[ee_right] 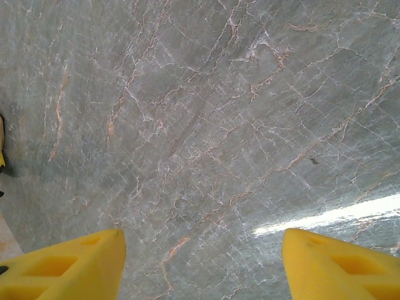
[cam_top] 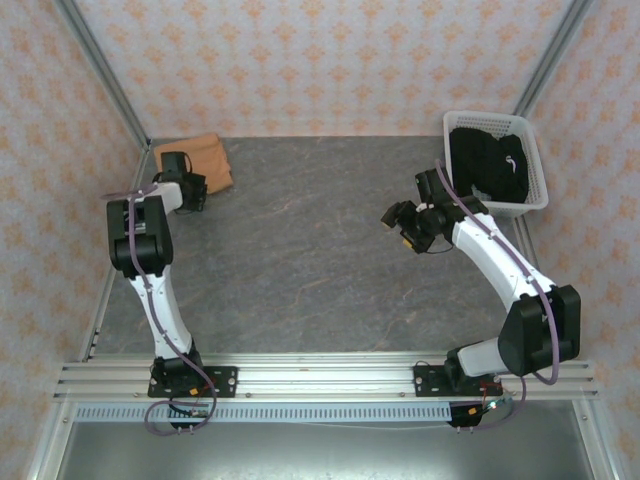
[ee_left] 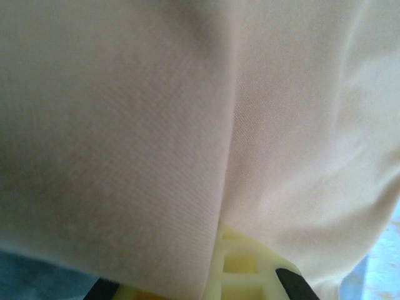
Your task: Fold and stack the t-shirts
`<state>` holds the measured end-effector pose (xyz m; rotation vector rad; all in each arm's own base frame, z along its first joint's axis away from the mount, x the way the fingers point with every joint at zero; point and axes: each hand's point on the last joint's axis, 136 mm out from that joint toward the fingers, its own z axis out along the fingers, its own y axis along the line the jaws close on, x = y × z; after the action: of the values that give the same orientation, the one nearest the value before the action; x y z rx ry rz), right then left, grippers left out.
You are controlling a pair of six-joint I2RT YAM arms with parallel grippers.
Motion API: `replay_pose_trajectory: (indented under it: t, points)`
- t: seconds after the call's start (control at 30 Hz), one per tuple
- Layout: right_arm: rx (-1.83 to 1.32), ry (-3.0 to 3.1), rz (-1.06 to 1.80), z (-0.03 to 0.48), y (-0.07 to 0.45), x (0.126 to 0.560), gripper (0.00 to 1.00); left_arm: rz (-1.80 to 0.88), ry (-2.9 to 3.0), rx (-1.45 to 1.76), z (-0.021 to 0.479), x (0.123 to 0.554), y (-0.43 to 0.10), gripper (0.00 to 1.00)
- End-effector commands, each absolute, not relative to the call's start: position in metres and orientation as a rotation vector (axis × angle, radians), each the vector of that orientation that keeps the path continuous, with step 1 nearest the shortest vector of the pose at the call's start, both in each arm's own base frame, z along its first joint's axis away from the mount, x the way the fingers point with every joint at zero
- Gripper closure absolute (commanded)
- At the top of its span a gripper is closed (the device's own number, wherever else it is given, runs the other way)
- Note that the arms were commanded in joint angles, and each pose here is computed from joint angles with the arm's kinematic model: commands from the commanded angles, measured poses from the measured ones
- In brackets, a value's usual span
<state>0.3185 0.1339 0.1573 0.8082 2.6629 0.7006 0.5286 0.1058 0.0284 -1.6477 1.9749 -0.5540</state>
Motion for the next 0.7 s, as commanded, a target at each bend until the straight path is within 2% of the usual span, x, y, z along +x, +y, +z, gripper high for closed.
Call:
replay_pose_trajectory:
  t: [0.0, 0.13, 0.3, 0.37, 0.43, 0.53, 0.57, 0.6, 0.63, 0.67]
  points:
    - [0.831, 2.652, 0.695, 0.154, 0.133, 0.323, 0.33, -0.378, 2.285, -1.612, -0.006, 0.48, 0.107, 1.0]
    - [0.823, 2.654, 0.71, 0.157, 0.137, 0.328, 0.33, -0.336, 2.315, -1.64, -0.013, 0.464, 0.128, 1.0]
    - [0.8, 2.672, 0.735, 0.156, 0.141, 0.328, 0.32, -0.395, 2.364, -1.569, -0.004, 0.481, 0.136, 1.0]
    - [0.781, 2.677, 0.745, 0.157, 0.143, 0.327, 0.32, -0.395, 2.379, -1.542, 0.002, 0.485, 0.137, 0.95]
    - [0.761, 2.667, 0.755, 0.16, 0.143, 0.326, 0.31, -0.391, 2.352, -1.516, 0.014, 0.488, 0.14, 0.81]
    - [0.736, 2.608, 0.779, 0.171, 0.142, 0.329, 0.25, -0.431, 2.266, -1.482, 0.044, 0.488, 0.134, 0.51]
    - [0.725, 2.58, 0.793, 0.178, 0.143, 0.331, 0.22, -0.426, 2.246, -1.464, 0.056, 0.485, 0.132, 0.33]
    - [0.715, 2.544, 0.806, 0.185, 0.142, 0.332, 0.11, -0.41, 2.222, -1.444, 0.072, 0.478, 0.13, 0.08]
    - [0.707, 2.506, 0.82, 0.194, 0.141, 0.333, 0.0, -0.397, 2.194, -1.421, 0.09, 0.47, 0.128, 0.0]
    - [0.702, 2.478, 0.824, 0.2, 0.14, 0.333, 0.01, -0.389, 2.162, -1.401, 0.107, 0.461, 0.126, 0.0]
